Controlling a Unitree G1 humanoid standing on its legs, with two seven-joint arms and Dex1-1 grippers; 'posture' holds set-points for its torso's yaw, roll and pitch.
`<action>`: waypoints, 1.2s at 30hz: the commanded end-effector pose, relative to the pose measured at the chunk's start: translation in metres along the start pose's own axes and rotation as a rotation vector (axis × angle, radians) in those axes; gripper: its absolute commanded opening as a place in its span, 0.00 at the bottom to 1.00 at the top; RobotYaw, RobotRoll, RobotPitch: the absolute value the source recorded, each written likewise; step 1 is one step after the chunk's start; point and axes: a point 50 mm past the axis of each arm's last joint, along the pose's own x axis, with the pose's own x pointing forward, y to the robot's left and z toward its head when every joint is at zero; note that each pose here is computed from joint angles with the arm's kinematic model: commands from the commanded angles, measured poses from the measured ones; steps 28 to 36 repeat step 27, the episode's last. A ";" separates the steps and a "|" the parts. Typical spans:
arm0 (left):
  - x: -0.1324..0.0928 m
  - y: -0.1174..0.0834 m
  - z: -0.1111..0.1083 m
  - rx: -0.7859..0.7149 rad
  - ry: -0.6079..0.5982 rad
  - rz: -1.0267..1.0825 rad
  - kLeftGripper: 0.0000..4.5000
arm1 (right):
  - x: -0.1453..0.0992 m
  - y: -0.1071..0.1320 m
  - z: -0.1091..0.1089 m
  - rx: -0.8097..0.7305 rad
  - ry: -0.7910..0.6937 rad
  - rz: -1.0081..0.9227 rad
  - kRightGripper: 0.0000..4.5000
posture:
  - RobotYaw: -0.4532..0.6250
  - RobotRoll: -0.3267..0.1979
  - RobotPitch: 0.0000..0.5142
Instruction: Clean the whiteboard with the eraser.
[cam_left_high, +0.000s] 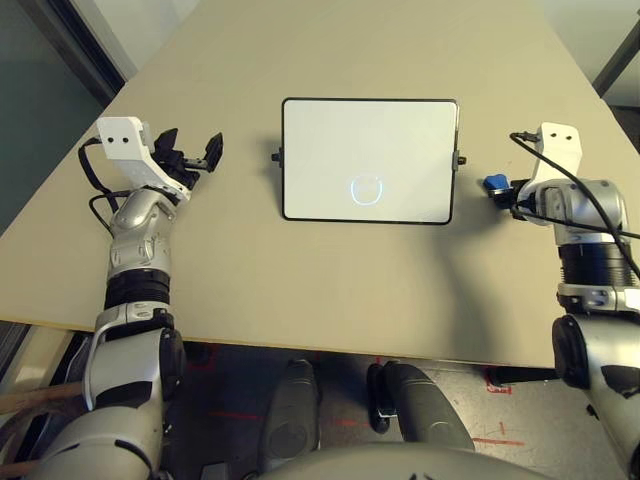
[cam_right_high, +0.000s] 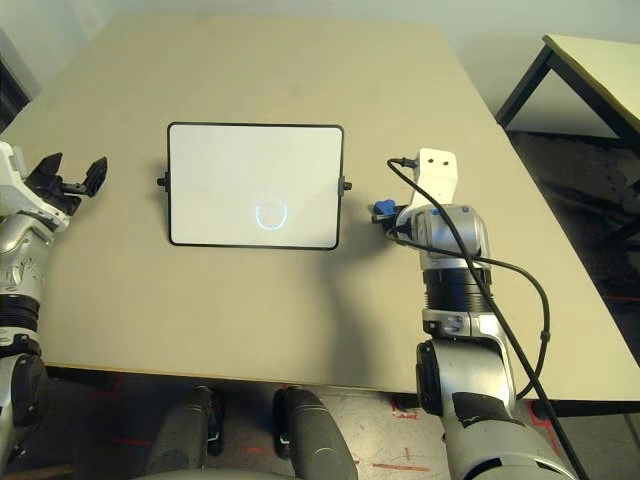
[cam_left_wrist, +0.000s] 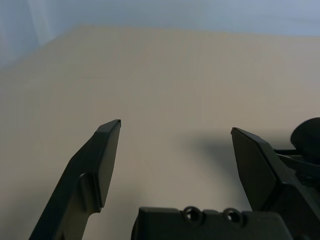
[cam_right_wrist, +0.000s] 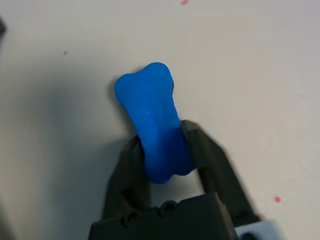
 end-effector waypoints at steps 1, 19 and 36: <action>0.001 -0.005 -0.008 -0.020 0.040 -0.031 1.00 | -0.001 -0.009 -0.006 0.061 -0.035 0.028 0.69 | 0.41 0.62 0.21; -0.014 0.044 -0.004 0.043 -0.037 0.302 1.00 | 0.017 -0.080 -0.036 0.266 -0.736 -0.215 0.99 | 0.38 0.62 0.27; -0.026 0.045 -0.030 0.003 0.055 0.311 1.00 | 0.030 -0.080 -0.061 0.237 -0.705 -0.232 0.99 | 0.38 0.62 0.26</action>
